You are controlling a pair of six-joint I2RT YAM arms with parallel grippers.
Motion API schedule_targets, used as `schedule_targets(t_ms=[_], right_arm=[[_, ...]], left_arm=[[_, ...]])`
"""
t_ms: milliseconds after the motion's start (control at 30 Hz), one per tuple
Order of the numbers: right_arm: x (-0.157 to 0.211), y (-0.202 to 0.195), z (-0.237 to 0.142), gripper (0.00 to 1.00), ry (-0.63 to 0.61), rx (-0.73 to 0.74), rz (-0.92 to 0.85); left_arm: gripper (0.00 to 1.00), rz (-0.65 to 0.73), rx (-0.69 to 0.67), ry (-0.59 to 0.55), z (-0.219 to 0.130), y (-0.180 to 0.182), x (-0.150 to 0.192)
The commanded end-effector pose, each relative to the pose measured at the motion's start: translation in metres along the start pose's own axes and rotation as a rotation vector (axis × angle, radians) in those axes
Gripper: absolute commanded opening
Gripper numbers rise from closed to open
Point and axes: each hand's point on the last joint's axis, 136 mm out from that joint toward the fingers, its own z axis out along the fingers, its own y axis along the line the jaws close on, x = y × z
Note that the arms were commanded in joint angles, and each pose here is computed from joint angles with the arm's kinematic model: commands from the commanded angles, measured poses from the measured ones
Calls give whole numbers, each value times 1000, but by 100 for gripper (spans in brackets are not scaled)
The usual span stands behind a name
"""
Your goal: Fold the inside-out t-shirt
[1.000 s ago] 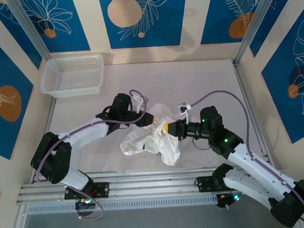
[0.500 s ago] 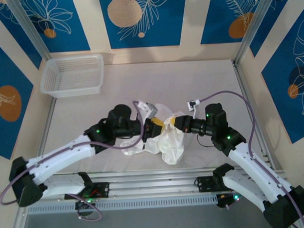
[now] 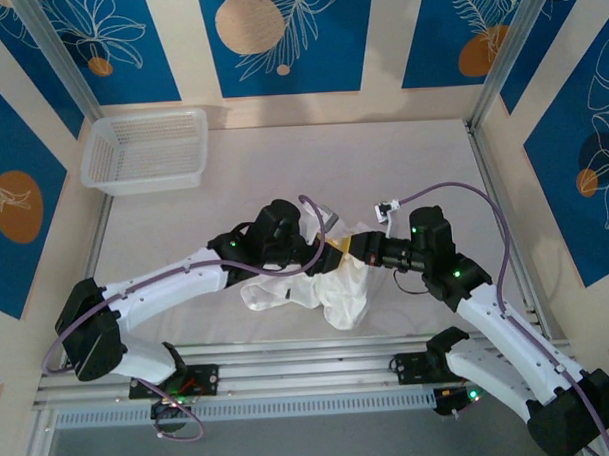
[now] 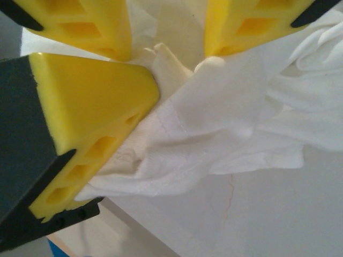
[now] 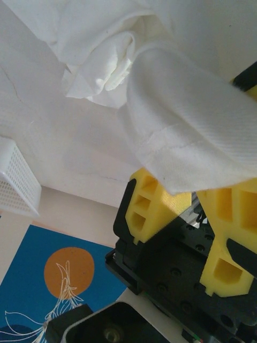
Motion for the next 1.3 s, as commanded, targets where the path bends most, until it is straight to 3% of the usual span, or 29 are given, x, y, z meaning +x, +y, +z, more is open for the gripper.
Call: schedule_targets(t_ms=[0, 367, 567, 700, 800, 833, 867, 900, 933, 1067, 1267], right_arm=[[-5, 16, -4, 0, 3, -37, 2], [-5, 16, -5, 0, 9, -31, -1], [-5, 7, -2, 0, 6, 4, 12], [-5, -37, -3, 0, -32, 165, 27], [6, -88, -4, 6, -16, 333, 55], [11, -94, -4, 13, -1, 342, 59], [14, -92, -3, 28, 12, 316, 48], [16, -84, -3, 37, 16, 269, 23], [16, -76, -5, 41, 7, 234, -2], [12, -37, -20, 41, -97, 160, -290], [-3, -16, -31, 52, -244, 309, -759]], left_arm=[[43, 1, -72, 16, 5, 13, 0], [44, 57, -190, 52, 5, 36, 7], [0, 38, -134, -19, -5, 22, -7], [0, -81, 49, -138, -34, -2, -40], [0, -180, 157, -196, -55, -4, -58], [0, -192, 174, -199, -59, -4, -60], [0, -197, 187, -193, -61, -5, -60], [0, -197, 190, -185, -61, -6, -58], [0, -195, 189, -178, -60, -5, -56], [0, -207, 201, -152, -53, -3, -47], [0, -176, 265, -135, -48, -13, -46]])
